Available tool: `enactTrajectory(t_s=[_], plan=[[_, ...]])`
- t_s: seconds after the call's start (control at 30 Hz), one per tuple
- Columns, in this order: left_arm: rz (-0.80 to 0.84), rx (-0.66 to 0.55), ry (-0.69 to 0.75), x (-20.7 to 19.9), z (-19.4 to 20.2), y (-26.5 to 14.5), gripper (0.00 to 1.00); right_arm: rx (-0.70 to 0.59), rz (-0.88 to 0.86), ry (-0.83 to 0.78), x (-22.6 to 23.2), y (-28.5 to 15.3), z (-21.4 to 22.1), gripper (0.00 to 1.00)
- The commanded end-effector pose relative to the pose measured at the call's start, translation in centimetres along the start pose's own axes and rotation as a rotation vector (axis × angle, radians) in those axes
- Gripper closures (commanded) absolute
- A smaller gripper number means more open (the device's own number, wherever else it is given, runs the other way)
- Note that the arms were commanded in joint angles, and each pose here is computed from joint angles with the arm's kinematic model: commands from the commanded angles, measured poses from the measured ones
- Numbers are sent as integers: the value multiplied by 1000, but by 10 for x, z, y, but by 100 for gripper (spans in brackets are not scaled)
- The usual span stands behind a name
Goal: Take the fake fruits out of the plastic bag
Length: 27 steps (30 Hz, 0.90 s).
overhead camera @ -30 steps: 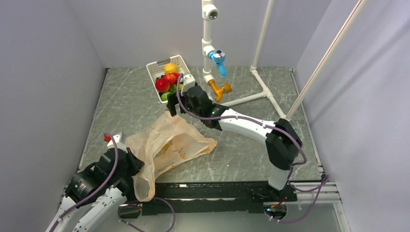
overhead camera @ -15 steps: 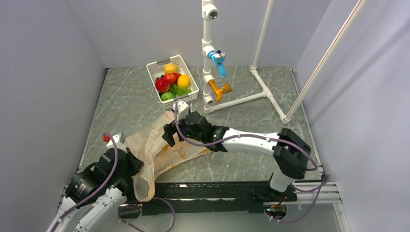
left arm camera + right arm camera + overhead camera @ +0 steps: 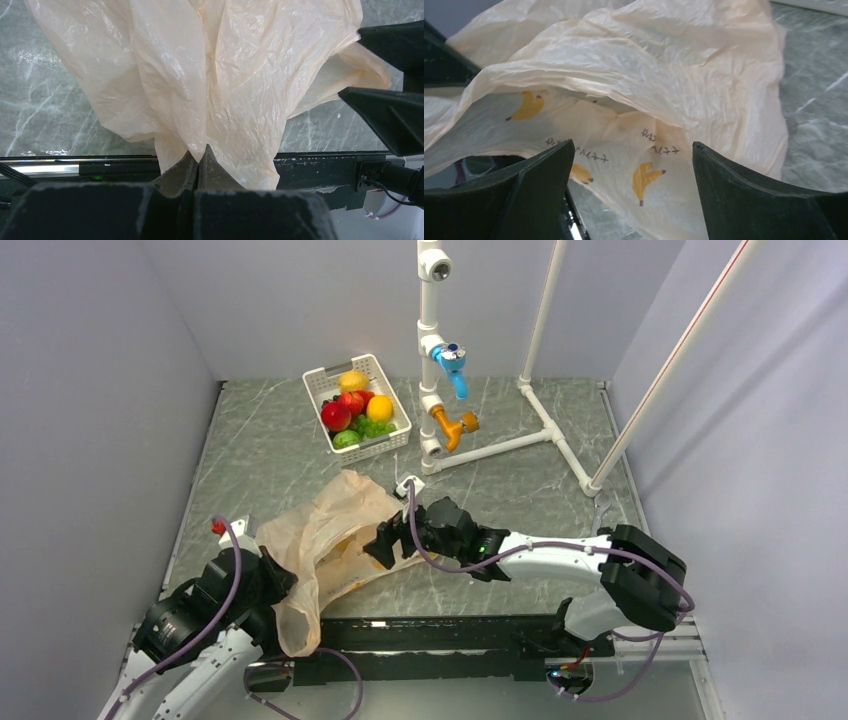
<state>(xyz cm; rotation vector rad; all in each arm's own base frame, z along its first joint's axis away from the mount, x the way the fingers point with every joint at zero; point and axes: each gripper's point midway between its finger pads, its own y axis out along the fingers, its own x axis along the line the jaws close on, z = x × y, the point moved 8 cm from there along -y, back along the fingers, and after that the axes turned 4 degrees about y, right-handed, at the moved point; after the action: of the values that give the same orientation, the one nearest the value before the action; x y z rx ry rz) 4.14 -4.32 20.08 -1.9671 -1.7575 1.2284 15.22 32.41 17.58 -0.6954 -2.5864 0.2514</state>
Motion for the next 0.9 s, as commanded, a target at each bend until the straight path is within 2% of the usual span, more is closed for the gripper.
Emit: enactTrajectory(t_s=[0.0, 0.13, 0.3, 0.57, 0.87], plan=[[22, -29, -8, -3, -5, -2, 100, -67, -135, 0, 23, 4, -10, 13], [39, -43, -12, -3, -5, -4, 100, -32, -141, -1, 28, 18, -4, 22], [54, -54, -10, -3, -5, -5, 100, -24, -144, 26, 30, 37, 5, 40], [47, -64, -23, -1, -5, -6, 100, -49, -129, 6, 47, 101, 5, 36], [42, -60, -24, -2, -5, -5, 100, -149, -63, -14, 37, 154, 11, 19]])
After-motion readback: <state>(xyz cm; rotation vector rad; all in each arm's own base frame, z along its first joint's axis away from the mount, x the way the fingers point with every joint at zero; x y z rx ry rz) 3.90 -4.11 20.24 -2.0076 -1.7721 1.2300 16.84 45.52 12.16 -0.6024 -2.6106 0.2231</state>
